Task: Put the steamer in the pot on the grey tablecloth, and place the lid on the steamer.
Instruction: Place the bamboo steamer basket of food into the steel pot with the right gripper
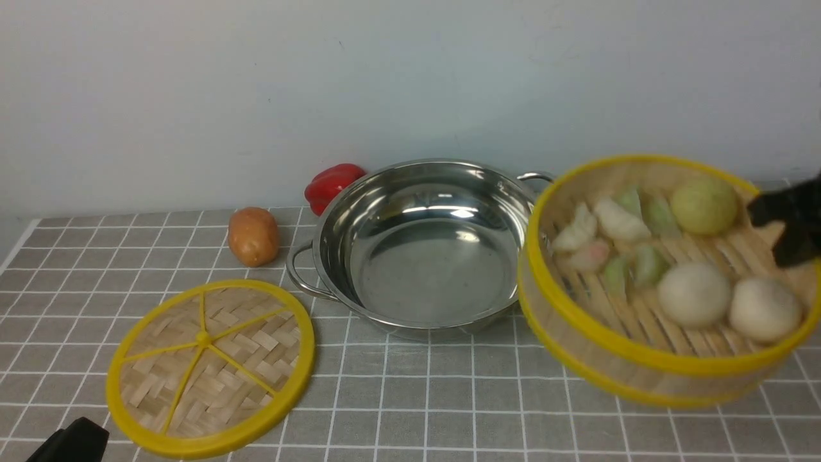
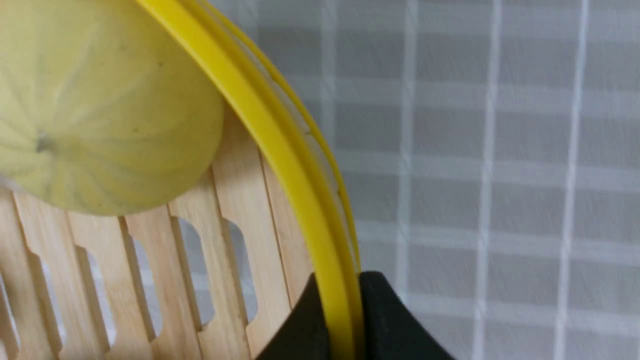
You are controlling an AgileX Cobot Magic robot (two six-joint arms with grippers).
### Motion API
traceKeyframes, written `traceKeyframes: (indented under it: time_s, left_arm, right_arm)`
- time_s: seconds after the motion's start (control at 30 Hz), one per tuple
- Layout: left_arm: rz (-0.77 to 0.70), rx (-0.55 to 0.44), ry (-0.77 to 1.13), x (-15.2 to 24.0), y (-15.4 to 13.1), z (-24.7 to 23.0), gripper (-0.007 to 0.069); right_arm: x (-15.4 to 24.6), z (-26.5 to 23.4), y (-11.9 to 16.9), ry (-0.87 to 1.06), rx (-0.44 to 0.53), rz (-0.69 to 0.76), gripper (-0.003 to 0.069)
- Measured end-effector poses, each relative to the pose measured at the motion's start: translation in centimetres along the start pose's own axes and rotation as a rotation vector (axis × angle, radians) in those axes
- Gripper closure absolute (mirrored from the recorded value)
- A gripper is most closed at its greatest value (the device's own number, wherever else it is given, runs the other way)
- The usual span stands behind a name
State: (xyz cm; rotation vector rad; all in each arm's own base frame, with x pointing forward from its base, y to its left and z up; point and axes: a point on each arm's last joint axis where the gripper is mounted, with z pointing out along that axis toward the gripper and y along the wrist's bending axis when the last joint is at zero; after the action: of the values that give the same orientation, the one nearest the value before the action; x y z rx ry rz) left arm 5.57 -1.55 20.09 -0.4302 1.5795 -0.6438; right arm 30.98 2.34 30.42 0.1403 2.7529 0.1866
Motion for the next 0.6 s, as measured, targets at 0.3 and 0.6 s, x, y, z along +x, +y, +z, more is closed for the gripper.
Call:
traceKeyframes:
  time_s: [0.3,0.6]
  left_arm:
    - [0.019,0.0,0.0,0.0,0.0,0.0,0.0382]
    - [0.036,0.0,0.0,0.0,0.0,0.0,0.0382]
  right_arm:
    - [-7.8,4.5,8.9,0.024,-0.097,-0.15,0.06]
    - [-11.1,10.7,17.8,-0.055,-0.128,-0.286,0.06]
